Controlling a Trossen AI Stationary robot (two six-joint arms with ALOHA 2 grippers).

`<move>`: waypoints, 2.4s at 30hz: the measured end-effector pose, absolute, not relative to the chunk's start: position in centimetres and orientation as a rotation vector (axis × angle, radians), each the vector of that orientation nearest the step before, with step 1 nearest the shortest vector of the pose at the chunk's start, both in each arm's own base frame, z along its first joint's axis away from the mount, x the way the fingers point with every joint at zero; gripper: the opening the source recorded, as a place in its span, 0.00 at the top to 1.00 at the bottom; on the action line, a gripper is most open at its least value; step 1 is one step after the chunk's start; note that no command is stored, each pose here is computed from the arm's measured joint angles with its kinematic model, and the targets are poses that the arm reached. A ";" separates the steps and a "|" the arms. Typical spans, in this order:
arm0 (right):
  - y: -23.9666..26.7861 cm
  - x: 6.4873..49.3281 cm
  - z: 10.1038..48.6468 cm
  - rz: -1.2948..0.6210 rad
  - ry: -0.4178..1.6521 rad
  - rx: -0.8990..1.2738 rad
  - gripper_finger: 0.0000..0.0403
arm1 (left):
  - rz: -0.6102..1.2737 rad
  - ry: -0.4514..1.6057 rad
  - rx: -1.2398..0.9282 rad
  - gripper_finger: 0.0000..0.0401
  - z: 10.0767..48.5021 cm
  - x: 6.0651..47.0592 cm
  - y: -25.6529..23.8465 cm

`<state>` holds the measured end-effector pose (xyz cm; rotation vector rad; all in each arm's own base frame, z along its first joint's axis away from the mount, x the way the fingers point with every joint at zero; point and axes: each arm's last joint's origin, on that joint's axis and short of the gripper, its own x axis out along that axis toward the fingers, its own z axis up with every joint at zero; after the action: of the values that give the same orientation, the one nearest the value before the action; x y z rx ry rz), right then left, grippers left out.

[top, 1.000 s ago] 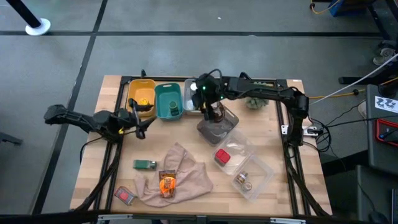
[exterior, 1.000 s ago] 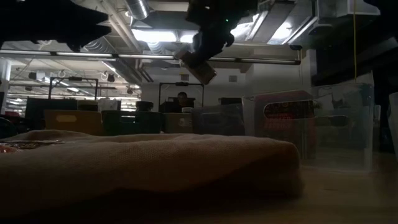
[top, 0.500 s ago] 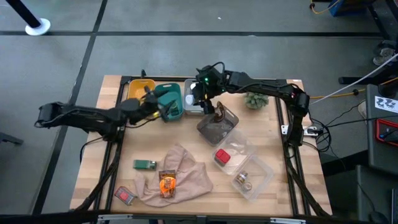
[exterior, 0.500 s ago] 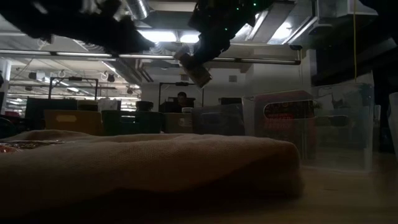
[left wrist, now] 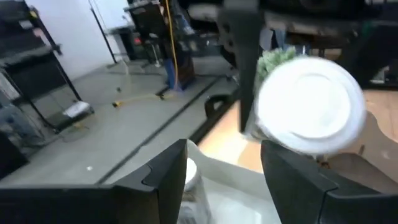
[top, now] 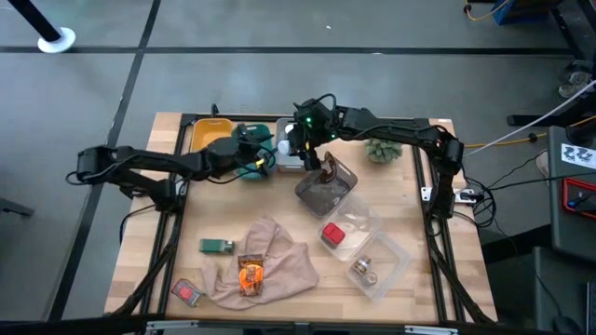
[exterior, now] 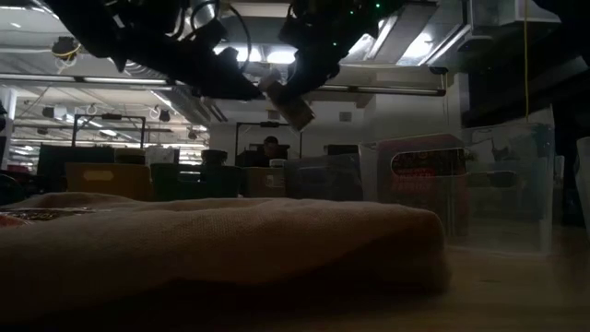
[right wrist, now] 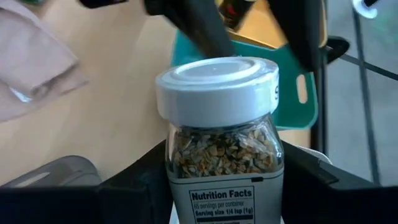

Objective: Sort spices by type
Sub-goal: Put the white seasoning bottle into the gray bin

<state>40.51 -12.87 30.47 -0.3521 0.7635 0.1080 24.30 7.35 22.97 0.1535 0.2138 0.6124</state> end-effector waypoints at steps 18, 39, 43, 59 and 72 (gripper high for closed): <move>-13.1 40.6 30.6 0.049 0.766 -0.381 0.48 | 0.555 0.078 0.046 0.60 23.9 24.5 7.2; -13.1 40.8 30.8 0.069 0.721 -0.376 0.48 | 0.504 0.044 0.032 0.67 23.6 25.2 7.2; -13.1 41.0 31.0 0.073 0.699 -0.378 0.48 | 0.496 0.034 0.046 0.67 23.1 25.8 7.3; -16.0 39.6 29.9 -0.010 0.754 -0.247 0.48 | 0.495 0.064 0.113 0.67 22.8 26.0 7.4; -17.1 38.7 24.5 -0.002 0.743 -0.167 0.48 | 0.497 0.063 0.113 0.67 22.8 25.9 7.4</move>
<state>38.74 -17.10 24.51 -0.1669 0.7435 -0.0023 25.94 7.40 22.80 0.1133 0.0626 0.4967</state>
